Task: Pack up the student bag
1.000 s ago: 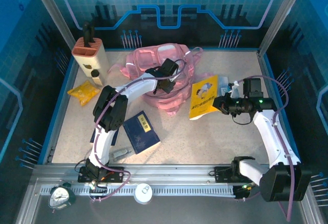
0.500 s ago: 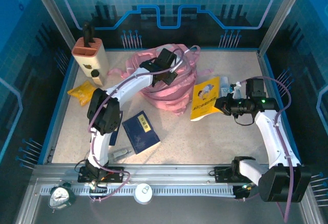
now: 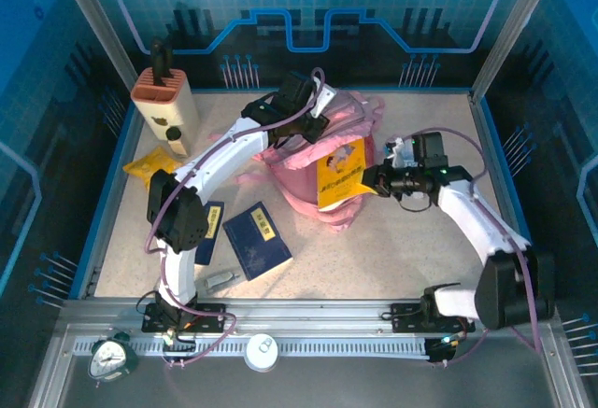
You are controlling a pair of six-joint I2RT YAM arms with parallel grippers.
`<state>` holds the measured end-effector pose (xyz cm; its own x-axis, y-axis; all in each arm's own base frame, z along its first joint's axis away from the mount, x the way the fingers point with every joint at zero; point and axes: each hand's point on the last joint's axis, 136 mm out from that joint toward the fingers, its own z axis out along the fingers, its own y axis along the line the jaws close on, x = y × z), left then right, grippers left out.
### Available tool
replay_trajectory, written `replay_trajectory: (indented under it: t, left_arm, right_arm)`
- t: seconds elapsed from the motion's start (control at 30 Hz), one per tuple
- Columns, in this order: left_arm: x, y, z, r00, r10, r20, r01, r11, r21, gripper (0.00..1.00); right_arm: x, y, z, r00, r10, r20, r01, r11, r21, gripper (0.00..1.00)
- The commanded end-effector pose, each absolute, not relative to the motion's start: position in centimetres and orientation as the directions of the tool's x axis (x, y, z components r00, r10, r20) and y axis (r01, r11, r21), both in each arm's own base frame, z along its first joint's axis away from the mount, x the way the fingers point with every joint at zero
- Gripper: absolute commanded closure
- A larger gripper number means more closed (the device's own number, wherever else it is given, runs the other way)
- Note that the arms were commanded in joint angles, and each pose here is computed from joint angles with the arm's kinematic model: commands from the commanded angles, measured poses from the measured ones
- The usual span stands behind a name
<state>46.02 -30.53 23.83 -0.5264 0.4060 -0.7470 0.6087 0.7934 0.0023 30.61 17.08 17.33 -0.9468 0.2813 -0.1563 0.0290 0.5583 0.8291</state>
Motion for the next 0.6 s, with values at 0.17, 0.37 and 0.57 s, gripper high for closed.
replay_trajectory:
  t: [0.17,0.37,0.57]
  left_arm:
    - [45.7,-32.5,33.6,-0.416,0.207,-0.886,0.632,0.766,-0.118,1.0]
    - [45.7,-32.3,33.3,-0.424,0.208,-0.881,0.625,0.772,-0.118,1.0]
    - [45.9,-31.6,33.0,-0.433,0.205,-0.878,0.595,0.796,-0.108,1.0]
  right_arm:
    - [38.9,20.8,16.9,-0.893,0.279,-0.353,-0.171,0.514,0.841,0.88]
    - [42.4,21.1,13.0,-0.902,0.244,-0.355,-0.151,0.594,0.79,0.74]
    - [41.0,19.1,11.2,-0.913,0.235,-0.333,-0.081,0.695,0.714,0.38]
